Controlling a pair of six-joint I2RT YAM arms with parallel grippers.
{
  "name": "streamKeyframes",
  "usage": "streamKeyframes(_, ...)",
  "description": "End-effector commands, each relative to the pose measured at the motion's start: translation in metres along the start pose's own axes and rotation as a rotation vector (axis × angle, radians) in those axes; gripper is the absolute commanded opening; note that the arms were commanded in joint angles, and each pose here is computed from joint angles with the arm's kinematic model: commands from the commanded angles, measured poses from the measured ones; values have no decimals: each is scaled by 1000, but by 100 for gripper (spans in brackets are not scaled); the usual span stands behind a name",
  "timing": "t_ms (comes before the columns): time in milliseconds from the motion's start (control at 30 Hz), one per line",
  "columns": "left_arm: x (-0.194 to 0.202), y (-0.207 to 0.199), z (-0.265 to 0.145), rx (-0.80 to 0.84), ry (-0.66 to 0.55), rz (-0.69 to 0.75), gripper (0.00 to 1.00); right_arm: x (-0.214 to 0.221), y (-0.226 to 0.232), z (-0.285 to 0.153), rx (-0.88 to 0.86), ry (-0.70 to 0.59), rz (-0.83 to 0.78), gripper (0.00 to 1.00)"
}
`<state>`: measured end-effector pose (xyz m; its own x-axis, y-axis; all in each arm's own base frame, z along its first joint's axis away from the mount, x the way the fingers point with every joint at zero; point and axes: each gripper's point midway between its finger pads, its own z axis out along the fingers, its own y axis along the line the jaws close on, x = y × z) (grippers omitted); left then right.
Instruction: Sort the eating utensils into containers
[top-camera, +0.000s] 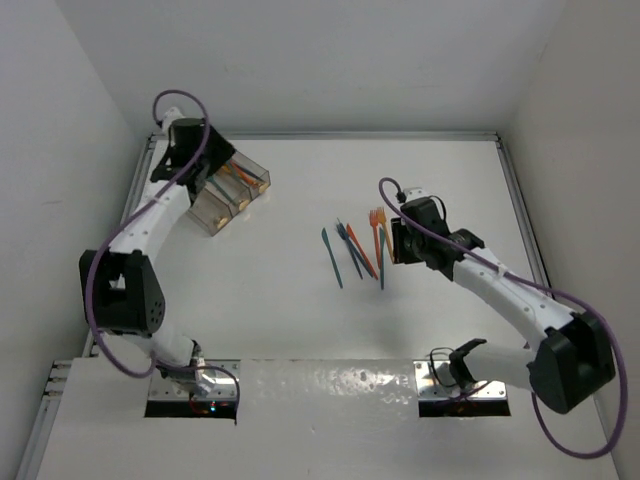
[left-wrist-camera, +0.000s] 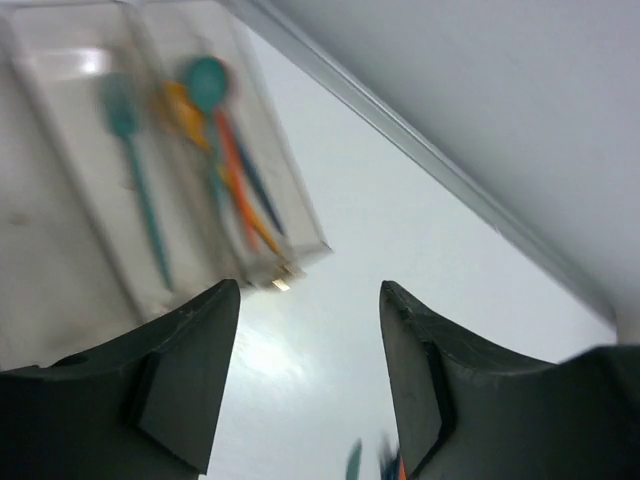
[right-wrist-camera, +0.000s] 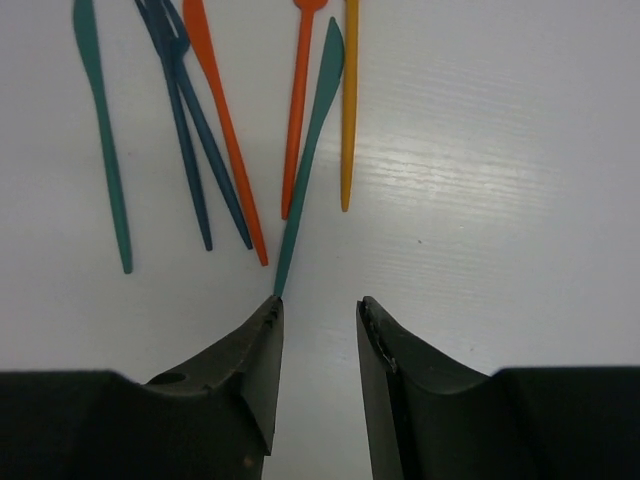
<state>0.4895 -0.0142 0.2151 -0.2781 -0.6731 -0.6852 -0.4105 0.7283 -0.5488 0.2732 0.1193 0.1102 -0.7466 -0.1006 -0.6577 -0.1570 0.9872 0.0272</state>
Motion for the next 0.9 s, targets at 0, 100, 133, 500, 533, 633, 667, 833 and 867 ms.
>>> streamKeyframes(0,51,-44,-43,135,86,198,57,-19,0,18,-7,-26,25,35)
streamKeyframes(100,105,-61,-74,231,202,282,59,-16,-3,37,-16,10,40,34)
streamKeyframes(133,115,-61,-84,245,228,297,60,-19,-2,40,-26,10,43,34)
streamKeyframes(500,222,-44,-127,296,462,379,61,-34,20,95,-98,90,42,32)
streamKeyframes(533,221,-44,-128,298,460,375,61,-34,21,99,-97,100,46,32)
streamKeyframes(633,224,-37,-132,291,472,374,61,-35,21,112,-85,111,48,31)
streamKeyframes(667,226,-33,-133,285,475,376,61,-36,22,116,-87,115,46,30)
streamKeyframes(833,223,-28,-139,277,473,377,61,-30,23,142,-59,168,46,29)
streamKeyframes(867,223,-27,-139,278,474,375,61,-29,23,145,-57,176,49,29)
